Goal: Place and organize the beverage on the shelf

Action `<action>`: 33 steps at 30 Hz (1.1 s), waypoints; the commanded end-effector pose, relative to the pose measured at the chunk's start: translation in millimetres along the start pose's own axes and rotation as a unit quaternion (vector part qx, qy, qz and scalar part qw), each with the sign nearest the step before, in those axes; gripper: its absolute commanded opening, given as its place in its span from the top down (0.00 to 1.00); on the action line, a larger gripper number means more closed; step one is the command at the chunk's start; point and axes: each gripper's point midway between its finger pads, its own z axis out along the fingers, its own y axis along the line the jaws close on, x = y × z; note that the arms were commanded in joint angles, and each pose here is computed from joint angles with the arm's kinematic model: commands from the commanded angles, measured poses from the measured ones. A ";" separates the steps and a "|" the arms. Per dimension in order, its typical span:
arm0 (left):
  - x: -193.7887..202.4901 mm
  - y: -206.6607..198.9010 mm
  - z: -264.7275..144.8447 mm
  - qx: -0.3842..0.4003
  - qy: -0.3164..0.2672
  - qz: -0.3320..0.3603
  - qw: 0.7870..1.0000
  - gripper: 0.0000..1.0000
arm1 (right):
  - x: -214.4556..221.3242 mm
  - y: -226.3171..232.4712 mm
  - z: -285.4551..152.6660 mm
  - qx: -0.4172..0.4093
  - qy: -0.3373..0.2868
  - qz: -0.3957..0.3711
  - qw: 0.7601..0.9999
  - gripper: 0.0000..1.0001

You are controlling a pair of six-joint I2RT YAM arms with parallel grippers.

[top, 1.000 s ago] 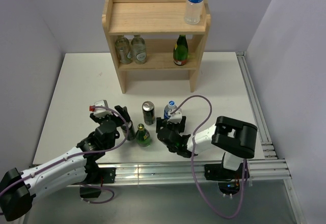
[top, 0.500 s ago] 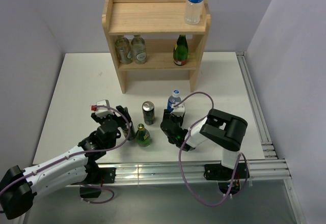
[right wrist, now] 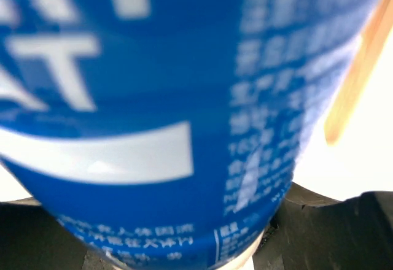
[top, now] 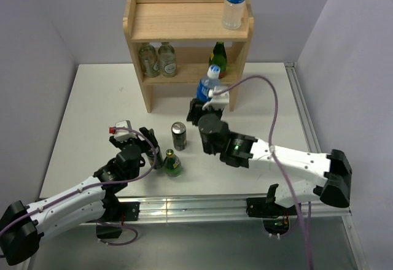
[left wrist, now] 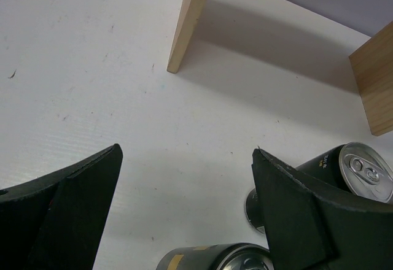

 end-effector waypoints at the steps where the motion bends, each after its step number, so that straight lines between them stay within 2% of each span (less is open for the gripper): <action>1: -14.2 -7.2 0.6 0.006 -0.016 -0.018 1.000 0.06 | -127.1 6.4 -16.6 -0.011 -0.074 0.040 0.996 1.00; 2: -15.3 -7.4 0.6 0.006 -0.017 -0.019 1.000 0.06 | -144.1 10.1 -17.3 -0.017 -0.084 0.018 0.996 1.00; 3: -15.1 -7.1 0.5 0.006 -0.017 -0.019 1.000 0.06 | -174.4 20.7 -16.8 -0.024 -0.099 0.027 0.994 1.00; 6: -15.6 -6.9 0.1 0.006 -0.018 -0.019 1.000 0.06 | -209.7 33.9 -8.6 -0.029 -0.112 -0.012 0.993 1.00; 9: -16.6 -5.5 -0.6 0.007 -0.021 -0.023 0.999 0.06 | -261.2 54.4 5.9 -0.030 -0.140 -0.015 0.990 1.00; 12: -16.3 -6.2 -1.8 0.012 -0.020 -0.026 0.999 0.06 | -288.6 62.0 25.0 -0.028 -0.148 -0.023 0.988 1.00; 17: -16.2 -6.3 -2.0 0.013 -0.019 -0.026 0.999 0.06 | -309.2 52.6 60.2 0.001 -0.162 -0.033 0.986 1.00; 25: -16.8 -7.1 -3.0 0.018 -0.020 -0.030 0.999 0.06 | -310.5 29.3 110.0 0.028 -0.178 -0.032 0.983 1.00; 33: -16.2 -8.4 -2.1 0.017 -0.018 -0.027 0.999 0.06 | -323.0 13.3 129.5 0.031 -0.199 -0.011 0.980 1.00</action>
